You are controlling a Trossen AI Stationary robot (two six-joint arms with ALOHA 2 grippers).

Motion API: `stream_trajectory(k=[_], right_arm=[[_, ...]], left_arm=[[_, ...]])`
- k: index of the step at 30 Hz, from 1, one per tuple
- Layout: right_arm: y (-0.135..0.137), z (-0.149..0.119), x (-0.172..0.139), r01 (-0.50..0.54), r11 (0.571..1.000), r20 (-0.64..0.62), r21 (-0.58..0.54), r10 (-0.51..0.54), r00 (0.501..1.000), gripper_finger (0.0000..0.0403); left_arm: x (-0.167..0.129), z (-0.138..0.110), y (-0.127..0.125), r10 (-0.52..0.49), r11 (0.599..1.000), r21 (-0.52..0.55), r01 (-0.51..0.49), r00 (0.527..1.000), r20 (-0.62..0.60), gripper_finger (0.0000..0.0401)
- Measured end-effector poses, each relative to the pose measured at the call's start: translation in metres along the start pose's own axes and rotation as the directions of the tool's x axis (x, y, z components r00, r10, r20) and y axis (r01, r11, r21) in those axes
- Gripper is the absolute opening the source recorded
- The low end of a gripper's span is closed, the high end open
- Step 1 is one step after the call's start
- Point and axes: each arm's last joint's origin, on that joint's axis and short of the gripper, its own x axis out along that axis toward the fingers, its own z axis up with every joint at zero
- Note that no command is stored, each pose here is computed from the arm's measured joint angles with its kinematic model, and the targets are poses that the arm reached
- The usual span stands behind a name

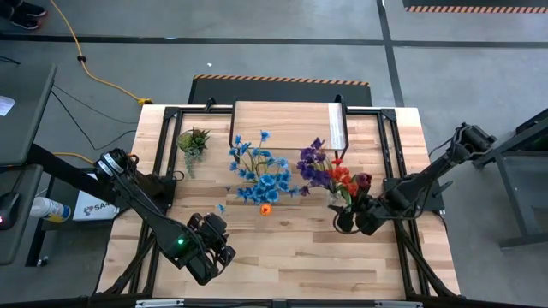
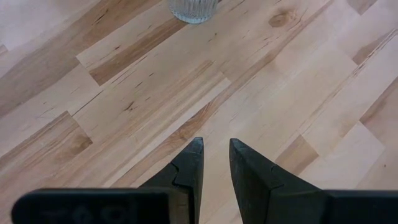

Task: Pick and place flowers into a vace then onto a shelf
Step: Put the right transparent flower vase on the shelf

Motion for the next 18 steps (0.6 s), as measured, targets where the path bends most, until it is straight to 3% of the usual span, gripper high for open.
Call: stream_trajectory(k=[9, 18], right_arm=[[-0.0055, -0.0023, 0.0009, 0.067, 0.996, 0.009, 0.063, -0.068, 0.998, 0.0227], [-0.0018, -0.005, 0.0007, -0.012, 0.999, -0.097, 0.05, 0.017, 0.995, 0.0227]], left_arm=[[0.0, -0.0001, -0.0001, -0.001, 1.0, 0.0, 0.001, 1.0, 0.0, 0.0113], [0.0, 0.0, -0.0001, -0.001, 1.0, 0.0, 0.001, 1.0, 0.0, 0.0113]])
